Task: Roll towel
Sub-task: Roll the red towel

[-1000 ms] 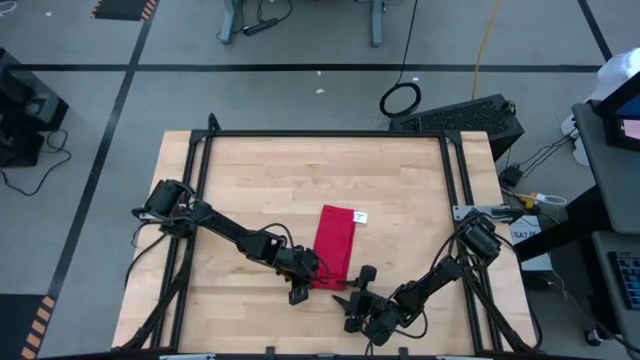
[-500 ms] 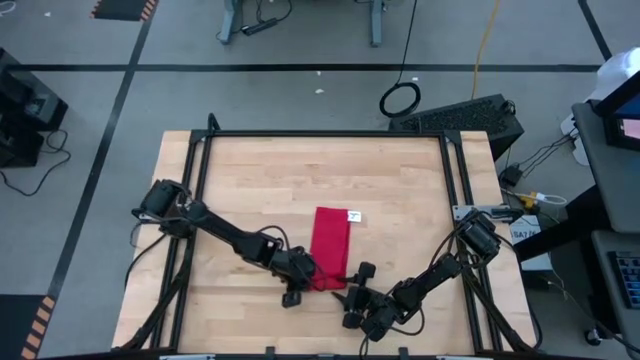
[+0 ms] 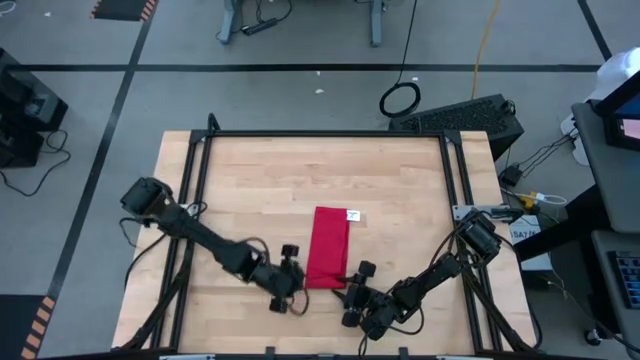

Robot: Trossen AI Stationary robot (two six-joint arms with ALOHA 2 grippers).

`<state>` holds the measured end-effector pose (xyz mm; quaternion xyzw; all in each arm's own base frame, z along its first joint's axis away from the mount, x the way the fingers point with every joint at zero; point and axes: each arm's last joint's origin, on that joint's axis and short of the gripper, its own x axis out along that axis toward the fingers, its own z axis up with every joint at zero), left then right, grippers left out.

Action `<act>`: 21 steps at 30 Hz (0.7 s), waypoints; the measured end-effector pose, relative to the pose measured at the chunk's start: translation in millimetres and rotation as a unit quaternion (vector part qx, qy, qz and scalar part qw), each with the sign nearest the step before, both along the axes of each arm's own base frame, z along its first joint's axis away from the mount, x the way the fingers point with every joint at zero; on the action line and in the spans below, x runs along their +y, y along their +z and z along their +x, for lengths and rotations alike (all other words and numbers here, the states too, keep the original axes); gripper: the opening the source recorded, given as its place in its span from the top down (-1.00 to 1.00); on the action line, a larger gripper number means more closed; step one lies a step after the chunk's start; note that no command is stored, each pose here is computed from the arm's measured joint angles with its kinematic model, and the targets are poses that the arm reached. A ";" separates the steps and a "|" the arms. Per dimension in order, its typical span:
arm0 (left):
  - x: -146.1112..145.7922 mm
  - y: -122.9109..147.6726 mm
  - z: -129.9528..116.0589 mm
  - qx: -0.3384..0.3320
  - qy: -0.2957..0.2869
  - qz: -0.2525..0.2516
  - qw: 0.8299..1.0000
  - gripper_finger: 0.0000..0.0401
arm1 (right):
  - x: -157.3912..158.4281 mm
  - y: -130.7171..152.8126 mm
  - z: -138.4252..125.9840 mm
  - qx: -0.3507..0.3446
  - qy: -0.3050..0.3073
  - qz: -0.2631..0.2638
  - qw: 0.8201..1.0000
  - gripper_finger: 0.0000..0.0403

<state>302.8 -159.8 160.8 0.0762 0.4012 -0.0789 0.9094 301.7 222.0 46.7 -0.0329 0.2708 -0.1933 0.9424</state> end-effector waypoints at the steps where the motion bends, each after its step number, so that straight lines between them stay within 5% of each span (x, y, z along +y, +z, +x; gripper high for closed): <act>1: -7.3 -3.7 -1.2 -0.008 -0.015 0.017 1.000 0.25 | 0.0 0.0 0.0 0.000 0.000 0.000 1.000 0.20; 8: -33.8 -28.0 -2.9 -0.057 -0.024 0.097 0.993 0.25 | 0.2 0.3 0.3 -0.004 -0.002 0.005 1.000 0.20; 21: -27.5 -58.7 7.1 -0.040 0.025 0.097 0.994 0.25 | 0.9 1.6 3.6 -0.019 0.000 0.021 1.000 0.20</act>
